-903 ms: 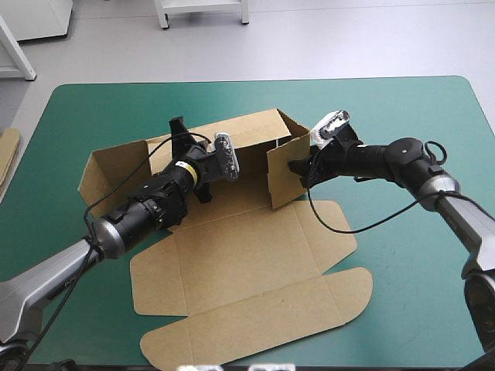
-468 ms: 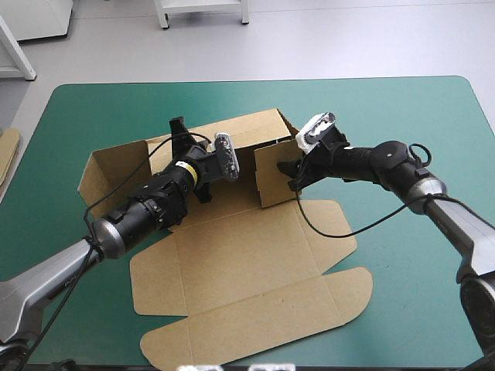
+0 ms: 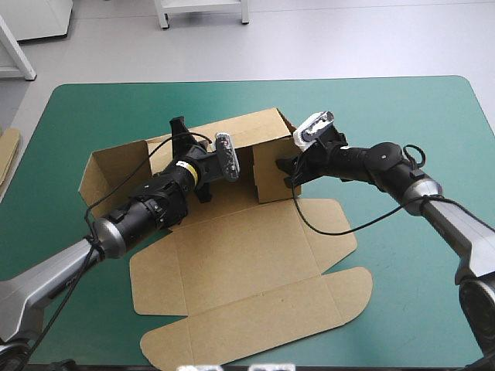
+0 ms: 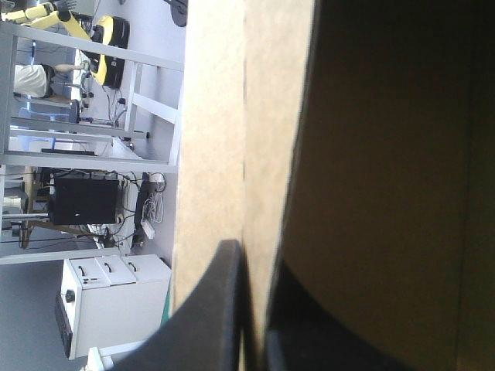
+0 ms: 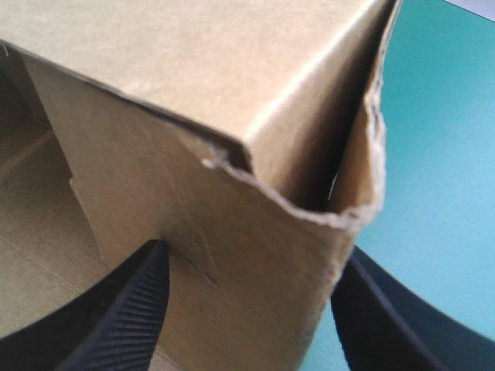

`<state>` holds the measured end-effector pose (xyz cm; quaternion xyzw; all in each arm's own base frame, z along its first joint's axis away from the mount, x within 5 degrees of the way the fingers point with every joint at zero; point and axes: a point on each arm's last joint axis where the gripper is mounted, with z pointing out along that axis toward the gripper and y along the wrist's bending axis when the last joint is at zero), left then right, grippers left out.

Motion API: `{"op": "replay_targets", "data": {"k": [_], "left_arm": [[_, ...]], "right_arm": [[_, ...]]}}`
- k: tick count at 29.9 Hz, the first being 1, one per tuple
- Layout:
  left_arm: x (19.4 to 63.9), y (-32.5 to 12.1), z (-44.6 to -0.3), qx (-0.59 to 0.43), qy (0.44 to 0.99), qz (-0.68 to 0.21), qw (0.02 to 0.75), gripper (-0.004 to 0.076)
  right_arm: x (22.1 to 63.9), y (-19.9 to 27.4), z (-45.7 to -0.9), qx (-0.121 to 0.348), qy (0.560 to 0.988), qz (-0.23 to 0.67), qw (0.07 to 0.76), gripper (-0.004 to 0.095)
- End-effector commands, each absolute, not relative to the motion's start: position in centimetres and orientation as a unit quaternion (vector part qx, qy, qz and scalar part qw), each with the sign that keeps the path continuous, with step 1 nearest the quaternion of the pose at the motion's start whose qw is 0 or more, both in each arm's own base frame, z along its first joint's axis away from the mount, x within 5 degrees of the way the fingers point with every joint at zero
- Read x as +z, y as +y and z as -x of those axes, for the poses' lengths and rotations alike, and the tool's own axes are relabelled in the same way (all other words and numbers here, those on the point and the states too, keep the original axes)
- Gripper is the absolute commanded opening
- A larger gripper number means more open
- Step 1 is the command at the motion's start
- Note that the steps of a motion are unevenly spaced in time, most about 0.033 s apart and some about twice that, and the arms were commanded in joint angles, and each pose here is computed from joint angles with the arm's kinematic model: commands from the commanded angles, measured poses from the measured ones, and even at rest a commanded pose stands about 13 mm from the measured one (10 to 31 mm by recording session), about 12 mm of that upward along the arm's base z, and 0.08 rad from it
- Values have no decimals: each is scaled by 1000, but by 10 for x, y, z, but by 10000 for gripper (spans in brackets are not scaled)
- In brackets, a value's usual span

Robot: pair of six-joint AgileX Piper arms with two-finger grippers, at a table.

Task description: Fold the box

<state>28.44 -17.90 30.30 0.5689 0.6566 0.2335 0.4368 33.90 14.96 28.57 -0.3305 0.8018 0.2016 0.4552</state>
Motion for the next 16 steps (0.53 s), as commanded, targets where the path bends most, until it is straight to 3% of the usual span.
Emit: {"op": "replay_targets", "data": {"k": [1,16], "left_arm": [[302,-182,-281,188,699,-531,441,-8],[322,-186,-285,185,686,-518,476,-8]], "right_arm": [[314,145,-337,193,786,307,501,561],[319,147,-338,209,777,289,519,550]]}}
